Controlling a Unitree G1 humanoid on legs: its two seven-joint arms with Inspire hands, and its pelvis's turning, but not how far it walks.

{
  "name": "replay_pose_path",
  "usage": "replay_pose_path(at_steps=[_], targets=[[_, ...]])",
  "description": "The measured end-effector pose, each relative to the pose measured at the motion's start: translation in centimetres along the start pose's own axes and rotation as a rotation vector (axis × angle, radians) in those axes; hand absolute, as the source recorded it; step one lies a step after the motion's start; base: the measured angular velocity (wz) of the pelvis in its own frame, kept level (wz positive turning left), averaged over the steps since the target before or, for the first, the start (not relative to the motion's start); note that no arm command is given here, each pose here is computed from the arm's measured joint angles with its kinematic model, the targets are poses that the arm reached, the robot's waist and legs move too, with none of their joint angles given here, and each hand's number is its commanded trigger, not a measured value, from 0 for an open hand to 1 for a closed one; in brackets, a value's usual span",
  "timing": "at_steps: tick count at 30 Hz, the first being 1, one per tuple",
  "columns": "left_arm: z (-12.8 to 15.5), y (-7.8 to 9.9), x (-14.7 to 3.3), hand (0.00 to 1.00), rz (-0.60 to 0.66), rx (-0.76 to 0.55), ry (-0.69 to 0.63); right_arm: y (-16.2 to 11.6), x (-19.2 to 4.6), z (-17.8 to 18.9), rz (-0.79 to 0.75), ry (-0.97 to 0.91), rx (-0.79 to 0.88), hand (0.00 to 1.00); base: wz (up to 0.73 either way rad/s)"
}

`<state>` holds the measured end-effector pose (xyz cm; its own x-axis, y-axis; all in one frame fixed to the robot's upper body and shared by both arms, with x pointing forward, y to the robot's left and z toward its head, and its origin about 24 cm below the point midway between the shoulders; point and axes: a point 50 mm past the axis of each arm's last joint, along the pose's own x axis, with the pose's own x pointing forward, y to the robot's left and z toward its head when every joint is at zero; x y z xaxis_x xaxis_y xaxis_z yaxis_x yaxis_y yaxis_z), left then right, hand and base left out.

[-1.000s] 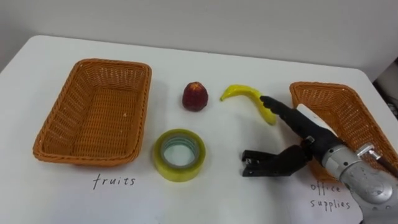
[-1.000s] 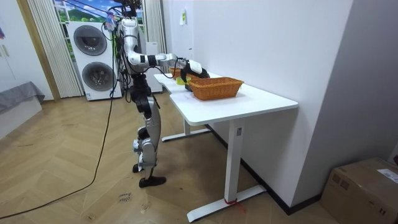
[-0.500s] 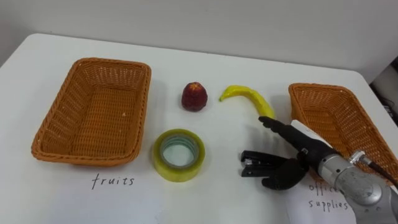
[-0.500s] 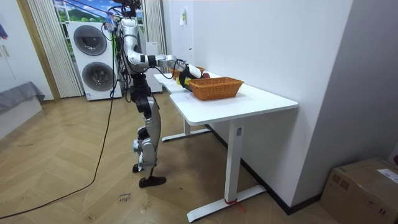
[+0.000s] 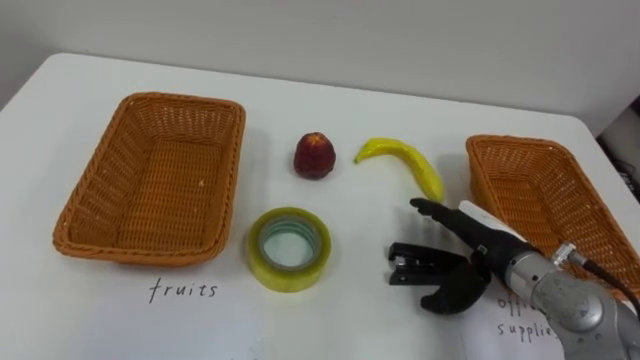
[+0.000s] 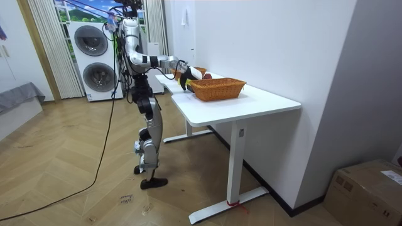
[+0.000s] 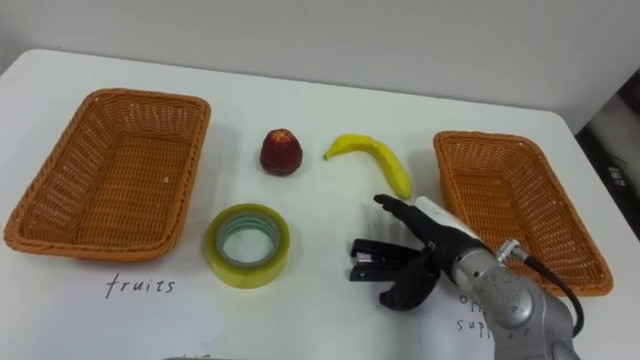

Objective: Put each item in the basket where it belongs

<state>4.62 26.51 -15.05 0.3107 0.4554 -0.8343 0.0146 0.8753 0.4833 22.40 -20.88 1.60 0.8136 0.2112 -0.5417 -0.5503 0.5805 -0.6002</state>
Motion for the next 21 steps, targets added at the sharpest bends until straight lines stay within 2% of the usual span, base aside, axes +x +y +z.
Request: replay_pose_path(at_steps=[8, 21], targets=[[0.27, 0.02, 0.06, 0.00, 0.001, 0.001, -0.007, 0.11, 0.07, -0.32, 0.007, 0.014, 0.000, 0.00, 0.00], [0.44, 0.01, 0.10, 0.00, -0.001, 0.001, -0.010, -0.42, 0.04, -0.56, -0.009, 0.068, -0.098, 0.00, 0.00]])
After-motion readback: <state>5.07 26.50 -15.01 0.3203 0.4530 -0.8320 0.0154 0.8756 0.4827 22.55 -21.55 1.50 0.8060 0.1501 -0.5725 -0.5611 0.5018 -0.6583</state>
